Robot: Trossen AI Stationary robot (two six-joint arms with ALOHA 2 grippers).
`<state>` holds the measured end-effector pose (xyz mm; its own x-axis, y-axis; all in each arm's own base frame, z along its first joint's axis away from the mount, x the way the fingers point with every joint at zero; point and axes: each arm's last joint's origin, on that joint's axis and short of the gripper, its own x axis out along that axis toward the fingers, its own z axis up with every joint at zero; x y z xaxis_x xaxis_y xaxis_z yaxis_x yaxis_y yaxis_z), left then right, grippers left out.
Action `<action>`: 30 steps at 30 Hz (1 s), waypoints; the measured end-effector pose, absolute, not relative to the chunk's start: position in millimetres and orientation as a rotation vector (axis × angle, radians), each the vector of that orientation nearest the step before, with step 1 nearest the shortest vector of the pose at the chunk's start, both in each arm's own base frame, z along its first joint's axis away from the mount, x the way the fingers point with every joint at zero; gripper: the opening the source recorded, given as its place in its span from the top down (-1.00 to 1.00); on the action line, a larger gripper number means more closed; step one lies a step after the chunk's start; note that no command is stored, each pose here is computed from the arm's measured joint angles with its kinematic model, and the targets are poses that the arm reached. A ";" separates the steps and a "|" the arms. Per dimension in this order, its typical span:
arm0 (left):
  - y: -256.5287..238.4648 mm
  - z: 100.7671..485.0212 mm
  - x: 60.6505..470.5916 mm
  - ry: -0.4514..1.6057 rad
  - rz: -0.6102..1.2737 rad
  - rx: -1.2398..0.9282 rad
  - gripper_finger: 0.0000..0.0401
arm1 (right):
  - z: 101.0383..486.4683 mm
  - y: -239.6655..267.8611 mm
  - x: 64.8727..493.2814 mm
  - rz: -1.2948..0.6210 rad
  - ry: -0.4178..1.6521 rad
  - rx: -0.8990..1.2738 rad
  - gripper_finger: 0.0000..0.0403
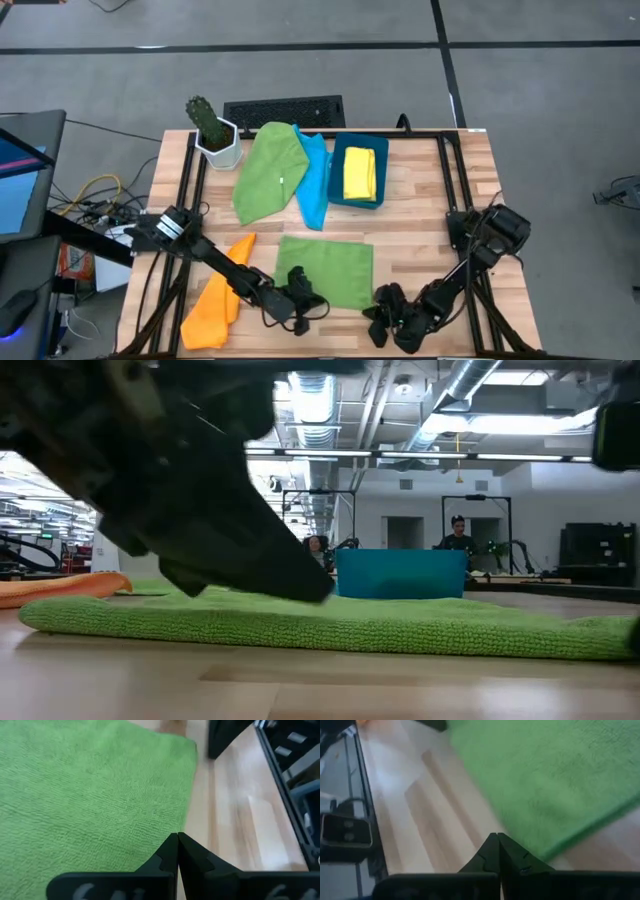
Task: Fold microfiber towels
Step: Fold the right green towel
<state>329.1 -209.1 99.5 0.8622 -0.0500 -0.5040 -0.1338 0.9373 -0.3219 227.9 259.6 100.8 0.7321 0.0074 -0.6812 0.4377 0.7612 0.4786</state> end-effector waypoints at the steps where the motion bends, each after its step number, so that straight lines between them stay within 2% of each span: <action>1: -209.7 101.5 331.7 0.543 0.049 -0.352 1.00 | 107.0 260.5 226.0 -0.238 0.720 0.668 0.91; 8: -219.7 139.6 353.8 0.439 0.024 -0.289 1.00 | 147.6 254.6 212.4 -0.173 0.712 0.524 0.91; 14: -213.8 141.3 360.9 0.519 0.082 -0.207 1.00 | 173.4 241.0 221.7 -0.105 0.948 0.305 0.89; 20: -205.1 136.6 366.8 0.522 0.111 -0.219 1.00 | 187.6 237.2 241.6 -0.029 0.975 0.163 0.62; 26: -209.2 125.1 368.9 0.518 0.095 -0.246 1.00 | 169.6 234.0 250.1 -0.053 1.024 0.125 0.33; 30: -216.1 124.7 364.5 0.525 0.079 -0.207 1.00 | 155.5 235.9 253.6 -0.062 1.050 0.103 0.24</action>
<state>364.5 -216.1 124.7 0.8630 0.0222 -0.5047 -0.1282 0.9760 -0.1762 253.6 235.9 155.5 0.4964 -0.0016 -0.8681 0.0998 0.9935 0.0552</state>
